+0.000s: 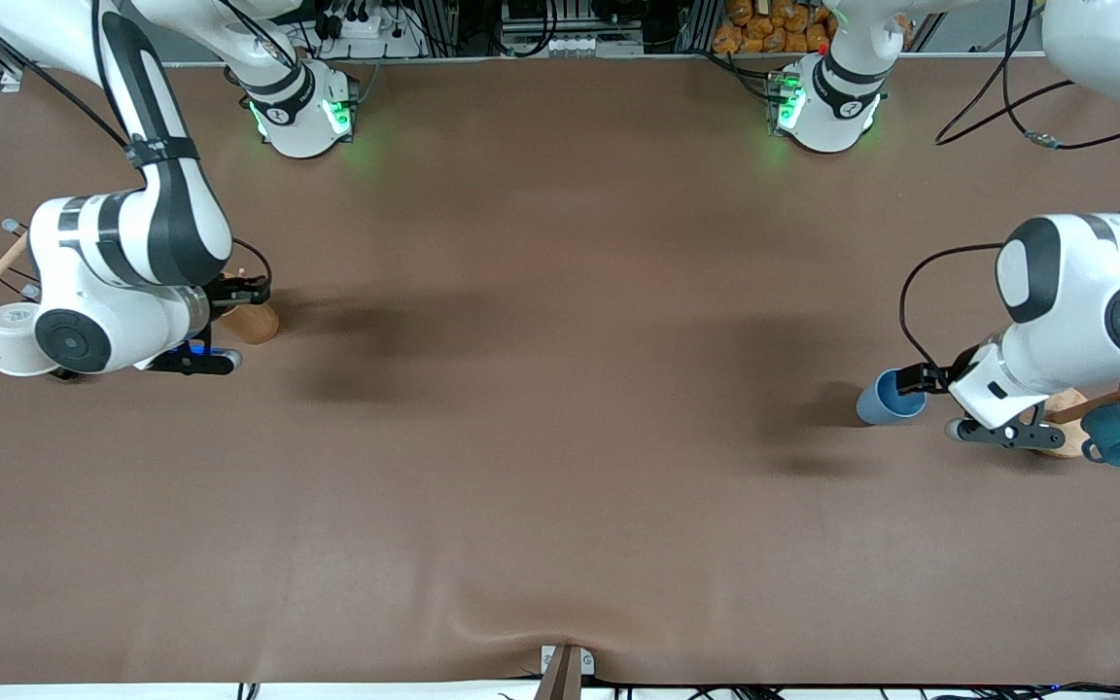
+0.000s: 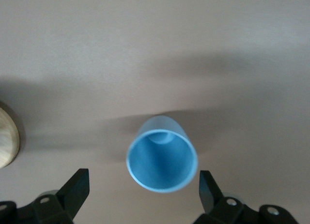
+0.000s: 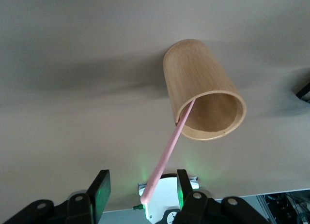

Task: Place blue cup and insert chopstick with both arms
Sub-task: 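Grasp the blue cup with the left gripper while the right gripper grasps the chopstick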

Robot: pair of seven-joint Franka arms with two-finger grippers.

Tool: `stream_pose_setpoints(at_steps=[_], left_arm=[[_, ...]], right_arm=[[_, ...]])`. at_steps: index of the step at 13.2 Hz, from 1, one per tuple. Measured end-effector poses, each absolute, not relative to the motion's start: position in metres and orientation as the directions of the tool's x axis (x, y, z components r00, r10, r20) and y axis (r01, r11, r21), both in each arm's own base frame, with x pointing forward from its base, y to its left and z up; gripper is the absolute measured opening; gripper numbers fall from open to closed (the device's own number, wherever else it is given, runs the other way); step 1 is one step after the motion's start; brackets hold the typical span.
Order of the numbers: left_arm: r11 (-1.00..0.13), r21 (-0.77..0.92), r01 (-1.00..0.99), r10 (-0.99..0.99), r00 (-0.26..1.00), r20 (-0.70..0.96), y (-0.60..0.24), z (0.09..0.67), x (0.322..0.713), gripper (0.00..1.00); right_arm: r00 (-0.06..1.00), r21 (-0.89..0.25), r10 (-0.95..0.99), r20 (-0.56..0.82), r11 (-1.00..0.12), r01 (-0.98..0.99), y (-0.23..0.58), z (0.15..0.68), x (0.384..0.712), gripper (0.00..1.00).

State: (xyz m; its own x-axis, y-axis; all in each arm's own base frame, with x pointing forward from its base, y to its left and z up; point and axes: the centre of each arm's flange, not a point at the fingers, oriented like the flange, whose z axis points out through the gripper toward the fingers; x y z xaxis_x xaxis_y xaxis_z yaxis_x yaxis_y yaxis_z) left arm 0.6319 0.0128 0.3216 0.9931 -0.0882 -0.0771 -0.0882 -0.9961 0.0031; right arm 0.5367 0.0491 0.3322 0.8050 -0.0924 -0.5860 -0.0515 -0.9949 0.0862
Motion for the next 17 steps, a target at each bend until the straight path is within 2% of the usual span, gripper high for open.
stream_pose_setpoints(at_steps=[3,4,5,6,11,13,14,17], left_arm=[[-0.997,0.006,-0.080,-0.080,0.994,-0.080,0.019,0.288,0.636,1.00],[-0.997,0.009,-0.082,-0.083,0.993,-0.088,0.018,0.280,0.636,1.00],[-0.996,0.010,-0.084,-0.084,0.992,-0.097,0.017,0.273,0.635,1.00],[-0.996,0.011,-0.084,-0.084,0.991,-0.106,0.017,0.268,0.633,1.00],[-0.997,0.013,-0.082,-0.083,0.989,-0.125,0.017,0.261,0.627,1.00],[-0.997,0.014,-0.082,-0.083,0.988,-0.132,0.017,0.258,0.625,0.95],[-0.997,0.014,-0.082,-0.083,0.988,-0.134,0.018,0.257,0.624,0.87],[-0.997,0.014,-0.078,-0.079,0.987,-0.138,0.020,0.255,0.624,0.50]], right_arm=[[0.796,0.096,-0.098,-0.597,-0.994,-0.051,0.048,0.326,0.532,0.60],[0.796,0.105,-0.100,-0.598,-0.993,-0.046,0.047,0.326,0.532,0.55],[0.796,0.113,-0.100,-0.597,-0.993,-0.041,0.046,0.326,0.532,0.54],[0.796,0.120,-0.101,-0.596,-0.992,-0.036,0.045,0.326,0.532,0.46],[0.798,0.134,-0.103,-0.594,-0.991,-0.028,0.043,0.326,0.532,0.39],[0.796,0.134,-0.103,-0.596,-0.991,-0.027,0.043,0.326,0.532,0.36],[0.795,0.135,-0.103,-0.597,-0.991,-0.027,0.043,0.326,0.531,0.36],[0.794,0.135,-0.103,-0.599,-0.990,-0.027,0.043,0.326,0.531,0.34]])
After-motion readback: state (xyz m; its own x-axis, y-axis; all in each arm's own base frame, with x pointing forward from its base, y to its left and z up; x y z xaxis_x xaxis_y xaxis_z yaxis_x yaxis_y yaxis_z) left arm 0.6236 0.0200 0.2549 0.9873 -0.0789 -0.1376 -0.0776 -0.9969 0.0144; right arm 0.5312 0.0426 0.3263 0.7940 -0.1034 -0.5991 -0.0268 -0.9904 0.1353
